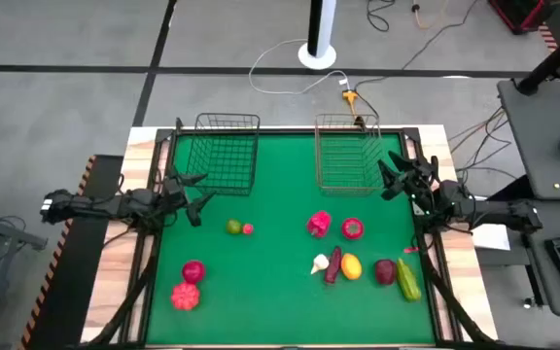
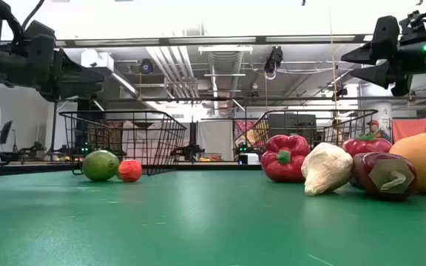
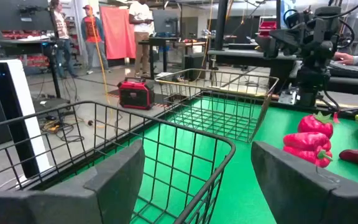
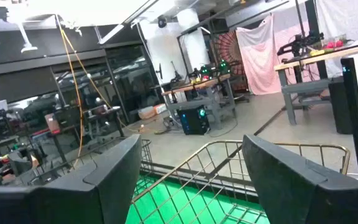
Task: Sort produce into baskets
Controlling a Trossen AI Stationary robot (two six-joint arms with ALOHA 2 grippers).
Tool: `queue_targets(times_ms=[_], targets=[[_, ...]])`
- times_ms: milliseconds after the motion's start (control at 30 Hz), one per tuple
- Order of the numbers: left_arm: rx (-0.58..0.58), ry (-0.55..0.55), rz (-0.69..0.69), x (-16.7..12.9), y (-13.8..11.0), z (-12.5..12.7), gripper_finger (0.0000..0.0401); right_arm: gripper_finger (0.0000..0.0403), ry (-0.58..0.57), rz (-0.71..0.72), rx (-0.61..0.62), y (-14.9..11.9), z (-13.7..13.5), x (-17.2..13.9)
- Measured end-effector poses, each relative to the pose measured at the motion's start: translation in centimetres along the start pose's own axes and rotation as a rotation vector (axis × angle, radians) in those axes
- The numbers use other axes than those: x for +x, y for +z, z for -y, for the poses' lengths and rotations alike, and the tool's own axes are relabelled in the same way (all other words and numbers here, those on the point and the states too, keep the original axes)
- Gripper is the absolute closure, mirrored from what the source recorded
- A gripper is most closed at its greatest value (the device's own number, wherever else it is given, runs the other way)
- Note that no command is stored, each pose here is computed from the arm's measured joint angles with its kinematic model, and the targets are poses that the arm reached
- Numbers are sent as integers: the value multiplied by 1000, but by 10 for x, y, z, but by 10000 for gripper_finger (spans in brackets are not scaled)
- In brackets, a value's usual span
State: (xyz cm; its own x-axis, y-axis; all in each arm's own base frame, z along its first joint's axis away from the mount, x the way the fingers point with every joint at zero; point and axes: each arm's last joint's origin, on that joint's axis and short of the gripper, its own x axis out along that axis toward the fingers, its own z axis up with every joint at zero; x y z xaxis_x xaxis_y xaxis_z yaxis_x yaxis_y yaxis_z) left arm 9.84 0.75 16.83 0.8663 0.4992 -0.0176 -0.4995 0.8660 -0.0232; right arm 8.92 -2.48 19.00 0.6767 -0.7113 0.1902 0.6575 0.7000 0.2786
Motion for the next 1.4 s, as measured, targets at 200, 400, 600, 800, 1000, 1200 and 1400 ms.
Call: queue_targets(times_ms=[200,400,600,800,1000,1200,1400], targets=[[0,0,0,0,0,0,124,141,0,0,0,0,0,0],[0,0,0,0,0,0,124,144,0,0,0,0,0,0],[0,0,0,0,0,0,124,136,0,0,0,0,0,0],[0,0,0,0,0,0,124,131,0,0,0,0,0,0],[0,0,0,0,0,0,124,138,0,0,0,0,0,0],[0,0,-1,0,0,0,124,145,0,0,0,0,0,0],[0,0,0,0,0,0,124,138,0,0,0,0,0,0]])
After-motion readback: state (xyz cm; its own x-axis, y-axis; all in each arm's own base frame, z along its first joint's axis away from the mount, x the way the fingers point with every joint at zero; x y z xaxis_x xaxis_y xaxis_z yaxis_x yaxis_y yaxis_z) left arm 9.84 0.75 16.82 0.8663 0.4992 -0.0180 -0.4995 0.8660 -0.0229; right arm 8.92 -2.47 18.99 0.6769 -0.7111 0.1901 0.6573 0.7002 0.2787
